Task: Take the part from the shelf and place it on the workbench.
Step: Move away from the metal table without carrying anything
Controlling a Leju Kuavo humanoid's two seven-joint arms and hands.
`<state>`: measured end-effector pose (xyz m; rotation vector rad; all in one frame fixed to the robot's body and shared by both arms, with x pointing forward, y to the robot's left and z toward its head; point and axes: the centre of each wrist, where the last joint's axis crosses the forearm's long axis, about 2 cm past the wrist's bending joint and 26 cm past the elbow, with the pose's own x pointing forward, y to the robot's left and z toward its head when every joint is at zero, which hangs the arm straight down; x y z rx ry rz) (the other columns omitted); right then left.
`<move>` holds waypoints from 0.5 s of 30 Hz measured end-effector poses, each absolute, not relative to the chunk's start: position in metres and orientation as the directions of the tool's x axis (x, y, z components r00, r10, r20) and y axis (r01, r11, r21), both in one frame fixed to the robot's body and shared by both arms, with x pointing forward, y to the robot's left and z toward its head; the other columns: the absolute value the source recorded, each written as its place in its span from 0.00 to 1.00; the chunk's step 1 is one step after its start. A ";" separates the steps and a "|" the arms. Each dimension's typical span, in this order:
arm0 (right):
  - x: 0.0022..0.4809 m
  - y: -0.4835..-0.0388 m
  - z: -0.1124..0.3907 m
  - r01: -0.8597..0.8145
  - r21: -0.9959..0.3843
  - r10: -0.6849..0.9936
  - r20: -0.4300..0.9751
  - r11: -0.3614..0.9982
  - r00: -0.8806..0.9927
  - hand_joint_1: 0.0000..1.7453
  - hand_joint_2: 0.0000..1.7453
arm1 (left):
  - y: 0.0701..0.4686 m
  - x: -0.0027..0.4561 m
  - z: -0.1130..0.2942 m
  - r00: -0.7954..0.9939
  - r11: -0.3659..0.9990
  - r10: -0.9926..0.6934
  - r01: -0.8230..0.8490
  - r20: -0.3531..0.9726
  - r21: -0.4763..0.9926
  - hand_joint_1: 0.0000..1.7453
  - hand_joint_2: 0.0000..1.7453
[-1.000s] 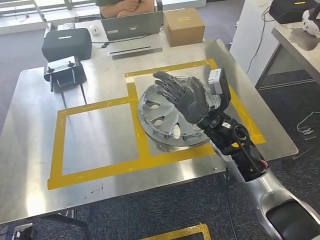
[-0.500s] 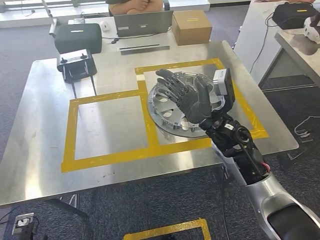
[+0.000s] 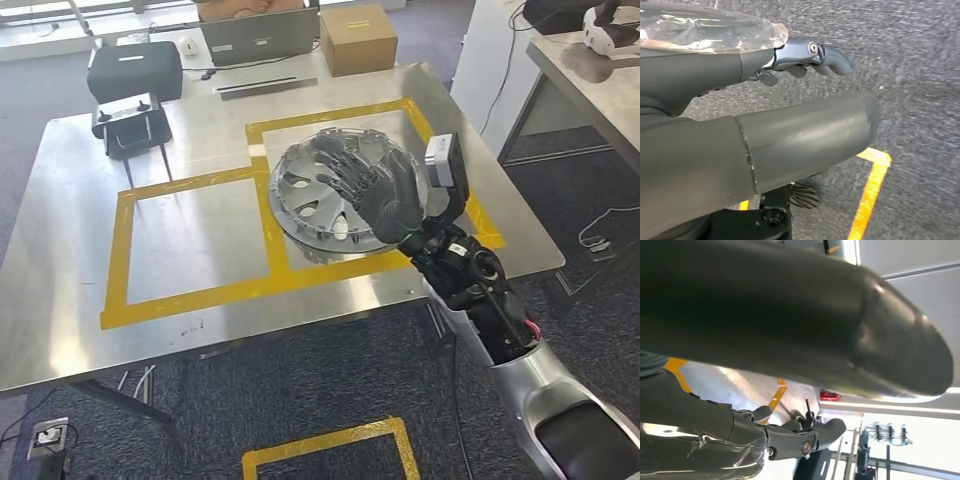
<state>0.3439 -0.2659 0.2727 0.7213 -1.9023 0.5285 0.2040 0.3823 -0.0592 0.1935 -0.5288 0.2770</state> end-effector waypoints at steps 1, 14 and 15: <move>0.344 -0.266 0.273 -0.684 -0.046 -0.251 0.910 0.728 -0.329 0.00 0.00 | 0.382 0.204 -0.059 0.828 0.945 0.209 -0.308 0.520 0.110 0.00 0.00; 0.352 -0.266 0.281 -0.674 -0.089 -0.232 0.900 0.734 -0.370 0.00 0.00 | 0.380 0.212 -0.056 0.823 0.948 0.207 -0.303 0.529 0.100 0.00 0.00; 0.353 -0.266 0.281 -0.672 -0.088 -0.230 0.900 0.735 -0.369 0.00 0.00 | 0.380 0.212 -0.056 0.825 0.948 0.207 -0.302 0.526 0.100 0.00 0.00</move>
